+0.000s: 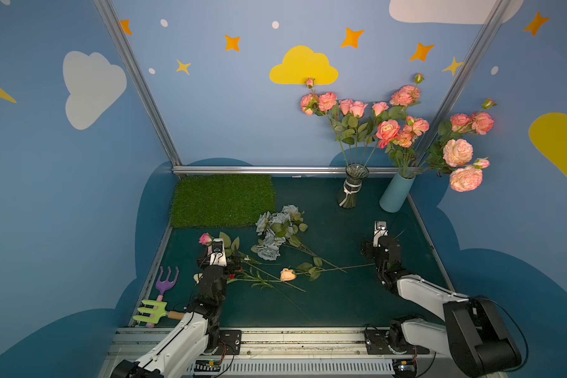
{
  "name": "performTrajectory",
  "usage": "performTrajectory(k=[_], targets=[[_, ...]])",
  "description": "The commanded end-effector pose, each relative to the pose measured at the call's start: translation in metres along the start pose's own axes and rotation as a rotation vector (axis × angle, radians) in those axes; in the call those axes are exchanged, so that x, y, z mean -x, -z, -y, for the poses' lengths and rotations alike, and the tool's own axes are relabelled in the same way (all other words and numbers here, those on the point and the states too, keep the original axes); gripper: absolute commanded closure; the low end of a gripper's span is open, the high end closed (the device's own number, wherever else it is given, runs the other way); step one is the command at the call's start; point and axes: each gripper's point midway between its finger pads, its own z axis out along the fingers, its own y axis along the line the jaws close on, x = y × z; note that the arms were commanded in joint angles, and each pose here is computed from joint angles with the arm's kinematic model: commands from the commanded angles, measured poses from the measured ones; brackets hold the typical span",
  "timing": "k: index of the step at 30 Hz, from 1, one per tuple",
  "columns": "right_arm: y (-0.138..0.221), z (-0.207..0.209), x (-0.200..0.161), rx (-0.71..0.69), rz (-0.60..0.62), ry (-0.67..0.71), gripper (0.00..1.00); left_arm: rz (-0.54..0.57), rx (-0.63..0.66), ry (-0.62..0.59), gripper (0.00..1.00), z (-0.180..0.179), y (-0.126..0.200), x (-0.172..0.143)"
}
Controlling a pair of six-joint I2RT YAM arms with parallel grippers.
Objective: Place the pink flowers into the vase
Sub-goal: Reset both arms
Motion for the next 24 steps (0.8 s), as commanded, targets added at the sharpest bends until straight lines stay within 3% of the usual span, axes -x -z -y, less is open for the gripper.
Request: performTrajectory(k=[1, 5, 8, 12, 14, 17, 24], targets=[[-0.014, 0.008, 0.030, -0.068, 0.112, -0.020, 0.10, 0.092, -0.053, 0.021, 0.00, 0.006, -0.010, 0.029], [-0.021, 0.004, 0.030, -0.035, 0.098, -0.029, 0.10, 0.036, -0.096, 0.092, 0.00, 0.005, -0.039, 0.017], [-0.024, 0.009, 0.026, 0.006, 0.083, -0.079, 0.10, 0.052, -0.170, 0.013, 0.00, 0.021, -0.058, 0.018], [-0.036, 0.017, 0.011, 0.032, 0.092, -0.150, 0.10, -0.023, -0.123, 0.036, 0.00, 0.016, -0.085, -0.008], [-0.042, 0.010, 0.016, 0.069, 0.122, -0.126, 0.08, 0.007, -0.093, 0.027, 0.00, 0.013, -0.094, -0.006], [-0.044, 0.012, 0.015, 0.080, 0.082, -0.151, 0.07, -0.121, -0.094, 0.044, 0.00, 0.012, -0.101, -0.012], [-0.044, 0.013, 0.014, 0.086, 0.072, -0.157, 0.07, -0.134, -0.069, 0.068, 0.00, 0.005, -0.113, -0.014]])
